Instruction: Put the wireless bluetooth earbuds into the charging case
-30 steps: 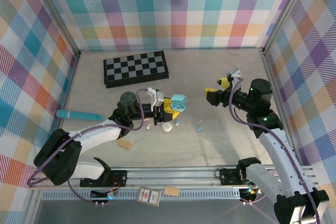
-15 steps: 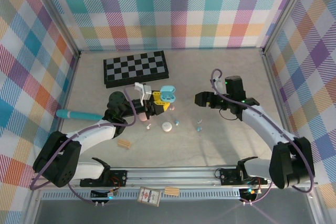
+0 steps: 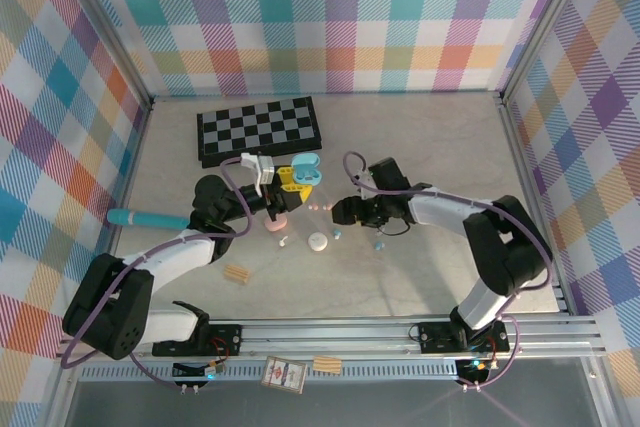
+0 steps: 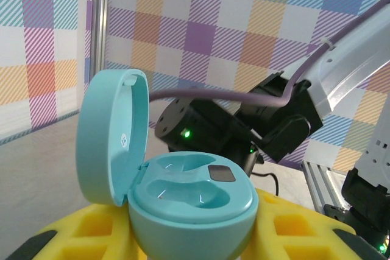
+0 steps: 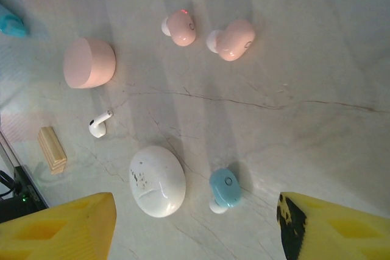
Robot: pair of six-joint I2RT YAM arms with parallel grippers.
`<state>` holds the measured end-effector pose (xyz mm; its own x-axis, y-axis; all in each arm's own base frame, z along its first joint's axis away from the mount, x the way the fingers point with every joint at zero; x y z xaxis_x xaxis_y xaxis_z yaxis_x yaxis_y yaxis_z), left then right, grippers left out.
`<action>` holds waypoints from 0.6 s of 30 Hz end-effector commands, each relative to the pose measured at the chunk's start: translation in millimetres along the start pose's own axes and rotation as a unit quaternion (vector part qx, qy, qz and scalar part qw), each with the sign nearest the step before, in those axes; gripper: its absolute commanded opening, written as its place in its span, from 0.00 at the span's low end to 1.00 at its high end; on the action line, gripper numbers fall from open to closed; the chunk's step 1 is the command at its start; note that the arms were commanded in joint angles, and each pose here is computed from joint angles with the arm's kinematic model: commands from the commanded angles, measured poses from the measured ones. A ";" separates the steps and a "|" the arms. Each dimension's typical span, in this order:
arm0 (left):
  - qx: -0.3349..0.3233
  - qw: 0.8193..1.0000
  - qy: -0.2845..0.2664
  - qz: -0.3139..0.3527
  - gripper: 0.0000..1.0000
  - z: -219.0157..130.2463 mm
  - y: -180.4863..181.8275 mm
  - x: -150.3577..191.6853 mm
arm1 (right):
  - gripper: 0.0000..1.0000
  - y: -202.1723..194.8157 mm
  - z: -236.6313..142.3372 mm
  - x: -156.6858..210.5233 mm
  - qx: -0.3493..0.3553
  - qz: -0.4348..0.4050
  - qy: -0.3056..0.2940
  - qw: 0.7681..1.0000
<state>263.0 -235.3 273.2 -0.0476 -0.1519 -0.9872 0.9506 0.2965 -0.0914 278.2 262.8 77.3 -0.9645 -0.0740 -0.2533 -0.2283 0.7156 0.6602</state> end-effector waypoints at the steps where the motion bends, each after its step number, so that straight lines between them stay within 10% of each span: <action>1: 0.005 0.999 -0.027 0.028 0.35 -6.2 -5.8 -16.2 | 0.69 11.9 7.5 -8.7 -0.015 -0.012 -0.001 1.000; 18: 0.006 0.999 -0.026 0.030 0.35 -9.0 -7.0 -15.4 | 0.55 3.7 37.1 5.7 -0.002 -0.007 0.041 0.999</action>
<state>260.7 -231.9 273.7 -0.0406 -0.1546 -0.9871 0.9492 0.3025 -0.0865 278.1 285.0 48.7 -0.9714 -0.1258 -0.2015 -0.2287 0.7244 0.6504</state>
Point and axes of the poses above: each hand's point on the last joint's axis, 136 mm out from that joint toward the fingers, its own z axis out along the fingers, its own y axis along the line the jaws close on, x = y × z, the point moved 2 cm from there along -z, back along the fingers, and after that the axes turned 3 degrees about z, right-handed, at the moved point
